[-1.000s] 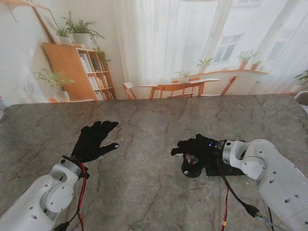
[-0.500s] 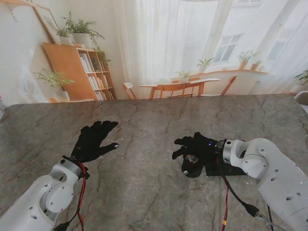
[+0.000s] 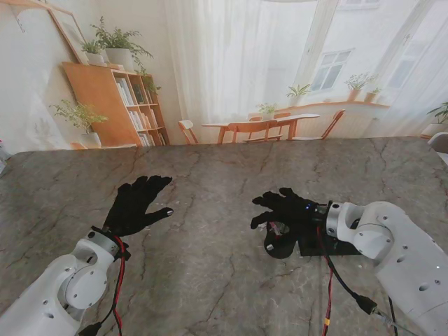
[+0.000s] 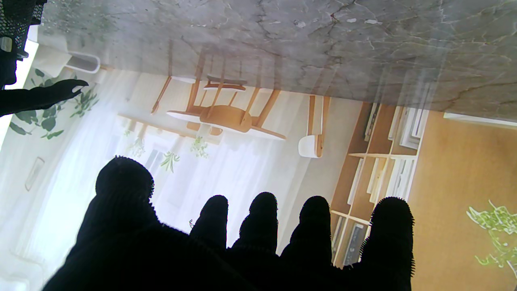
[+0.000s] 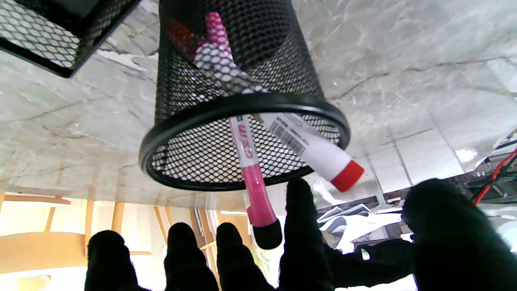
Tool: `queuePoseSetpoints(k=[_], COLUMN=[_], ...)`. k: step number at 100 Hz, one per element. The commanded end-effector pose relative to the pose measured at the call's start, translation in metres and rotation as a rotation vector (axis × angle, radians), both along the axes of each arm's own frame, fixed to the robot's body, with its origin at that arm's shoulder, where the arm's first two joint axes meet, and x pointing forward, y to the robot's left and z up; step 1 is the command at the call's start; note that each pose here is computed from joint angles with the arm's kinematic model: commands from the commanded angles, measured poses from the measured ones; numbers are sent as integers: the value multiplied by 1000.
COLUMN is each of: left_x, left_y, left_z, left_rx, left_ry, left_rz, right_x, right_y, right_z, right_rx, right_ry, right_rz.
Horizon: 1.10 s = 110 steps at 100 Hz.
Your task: Organize desk stationery
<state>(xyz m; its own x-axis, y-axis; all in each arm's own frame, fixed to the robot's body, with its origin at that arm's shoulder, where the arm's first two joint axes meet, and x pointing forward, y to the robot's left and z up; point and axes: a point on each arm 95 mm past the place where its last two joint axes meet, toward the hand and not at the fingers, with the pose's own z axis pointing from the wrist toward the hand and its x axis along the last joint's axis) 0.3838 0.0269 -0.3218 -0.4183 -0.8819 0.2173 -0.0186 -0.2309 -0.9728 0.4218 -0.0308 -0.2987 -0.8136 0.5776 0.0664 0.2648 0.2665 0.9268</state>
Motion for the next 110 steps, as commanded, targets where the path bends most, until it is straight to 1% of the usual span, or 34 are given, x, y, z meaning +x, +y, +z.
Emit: queuePoseSetpoints(k=[1,23,35,47,57,64,73,85,96,110], left_x=[-1,-1,-1,-2,-2,-3,-4,-5,-5,-2], left_y=[-2,-2,-2,-2,-1,0,1,4,7,13], left_z=[-2,-1,-1,-1,-1,0,0,1,1,3], left_rx=[-7,-5,-5,-5,-6,-5,-5,-2,-2,-14], left_ry=[3,1,1,-2,-7,-13,-19,-26,-30,-19], left_rz=[0,0,0,0,1,3,7,18,30,46], right_x=[-3,-6,-7,-7,-8,-9,-11,-12,-12,-13], right_y=[1,2,3,4,5,5,2,-10,-25,-43], right_z=[1,6,12,21,30,36,43,49,51,50], right_rx=[-8,16,32,71,119,163,213,260,292,352], right_ry=[7,8,-4,-31,-61,-93,-144,-196,-212,-189], right_rz=[-2,-18,-29,-64,-114,-167,-253,-387,-515,-672])
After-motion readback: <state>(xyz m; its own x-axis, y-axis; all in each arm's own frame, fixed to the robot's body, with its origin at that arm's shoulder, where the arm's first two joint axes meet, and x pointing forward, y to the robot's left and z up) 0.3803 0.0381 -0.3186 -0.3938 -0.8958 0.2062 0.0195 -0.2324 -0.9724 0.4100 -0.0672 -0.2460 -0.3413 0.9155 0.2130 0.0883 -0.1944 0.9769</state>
